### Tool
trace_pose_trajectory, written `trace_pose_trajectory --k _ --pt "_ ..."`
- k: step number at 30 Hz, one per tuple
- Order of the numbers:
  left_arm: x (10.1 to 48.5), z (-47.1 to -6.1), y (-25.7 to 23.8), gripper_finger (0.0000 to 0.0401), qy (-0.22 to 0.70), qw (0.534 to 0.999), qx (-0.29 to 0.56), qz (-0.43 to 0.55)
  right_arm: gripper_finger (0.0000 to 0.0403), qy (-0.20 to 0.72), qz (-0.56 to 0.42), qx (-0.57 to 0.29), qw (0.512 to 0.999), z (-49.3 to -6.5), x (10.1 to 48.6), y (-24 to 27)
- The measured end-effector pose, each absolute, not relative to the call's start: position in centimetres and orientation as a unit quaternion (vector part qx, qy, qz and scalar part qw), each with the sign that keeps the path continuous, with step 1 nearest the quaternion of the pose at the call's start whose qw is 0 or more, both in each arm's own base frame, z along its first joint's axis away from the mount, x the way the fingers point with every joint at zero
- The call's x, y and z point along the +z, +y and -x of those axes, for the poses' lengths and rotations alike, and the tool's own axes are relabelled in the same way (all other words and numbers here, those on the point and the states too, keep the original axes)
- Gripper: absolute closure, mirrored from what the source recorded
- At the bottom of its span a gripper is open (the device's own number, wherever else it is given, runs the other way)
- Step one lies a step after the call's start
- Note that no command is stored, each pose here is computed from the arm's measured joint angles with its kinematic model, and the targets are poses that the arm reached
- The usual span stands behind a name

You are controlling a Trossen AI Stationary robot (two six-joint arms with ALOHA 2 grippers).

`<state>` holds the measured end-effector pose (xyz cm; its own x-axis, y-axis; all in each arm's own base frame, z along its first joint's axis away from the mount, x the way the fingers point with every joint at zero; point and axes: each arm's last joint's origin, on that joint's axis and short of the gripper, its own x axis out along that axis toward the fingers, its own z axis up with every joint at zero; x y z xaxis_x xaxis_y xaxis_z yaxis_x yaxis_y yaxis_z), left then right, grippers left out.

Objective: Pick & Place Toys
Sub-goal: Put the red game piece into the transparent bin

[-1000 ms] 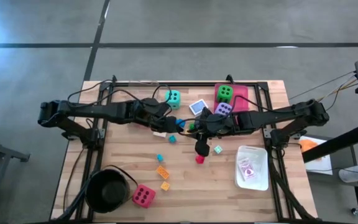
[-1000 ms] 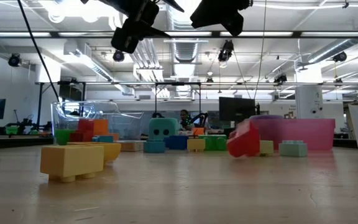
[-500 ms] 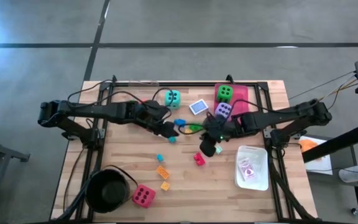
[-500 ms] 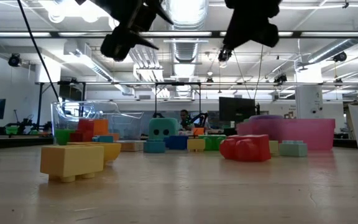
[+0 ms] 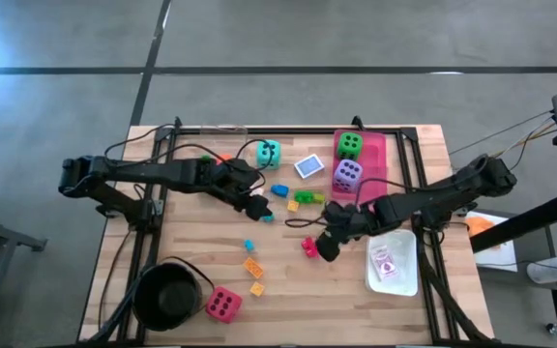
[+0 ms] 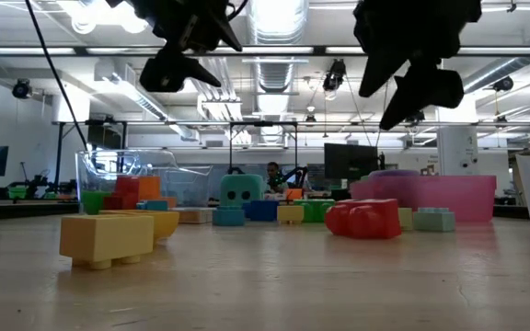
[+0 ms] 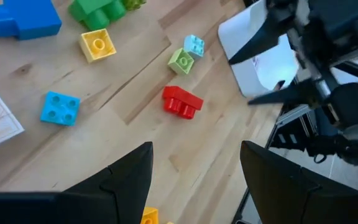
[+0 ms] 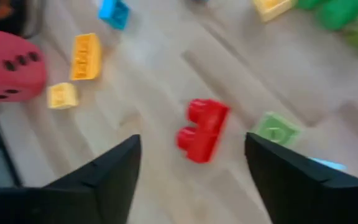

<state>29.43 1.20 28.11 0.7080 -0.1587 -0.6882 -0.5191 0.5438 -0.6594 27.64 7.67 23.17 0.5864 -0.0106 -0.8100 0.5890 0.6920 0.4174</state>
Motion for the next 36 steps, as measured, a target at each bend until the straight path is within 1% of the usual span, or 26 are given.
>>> trace_pose_trajectory --k 3,6,12,17,19,24,30,36 --pt "28.2 -29.1 1.2 0.0158 0.365 0.802 0.110 0.460 0.0084 0.395 -0.359 -0.173 0.828 -27.7 22.2 8.6" --pt "28.4 -28.8 1.2 0.0158 0.364 0.803 0.113 0.458 0.0069 0.402 -0.351 -0.200 0.822 -27.7 20.8 9.2" --pt "28.9 -28.3 1.2 0.0158 0.359 0.807 0.115 0.454 0.0066 0.420 -0.334 -0.221 0.814 -29.9 18.8 10.9" --pt "29.0 -27.9 1.1 0.0158 0.367 0.804 0.119 0.453 0.0067 0.463 -0.311 -0.308 0.771 -31.3 17.7 11.3" --pt "28.9 -27.8 1.1 0.0158 0.373 0.801 0.122 0.452 0.0067 0.479 -0.298 -0.324 0.760 -31.8 17.5 11.5" --pt "28.9 -27.8 1.1 0.0158 0.373 0.801 0.122 0.452 0.0067 0.483 -0.296 -0.318 0.760 -33.3 17.2 12.2" --pt "28.9 -27.6 1.0 0.0158 0.381 0.798 0.125 0.450 0.0067 0.493 -0.295 -0.334 0.748 -33.0 16.2 12.0" --pt "29.4 -27.2 1.0 0.0158 0.371 0.804 0.123 0.449 0.0067 0.490 -0.320 -0.306 0.751 -33.2 15.2 12.2"
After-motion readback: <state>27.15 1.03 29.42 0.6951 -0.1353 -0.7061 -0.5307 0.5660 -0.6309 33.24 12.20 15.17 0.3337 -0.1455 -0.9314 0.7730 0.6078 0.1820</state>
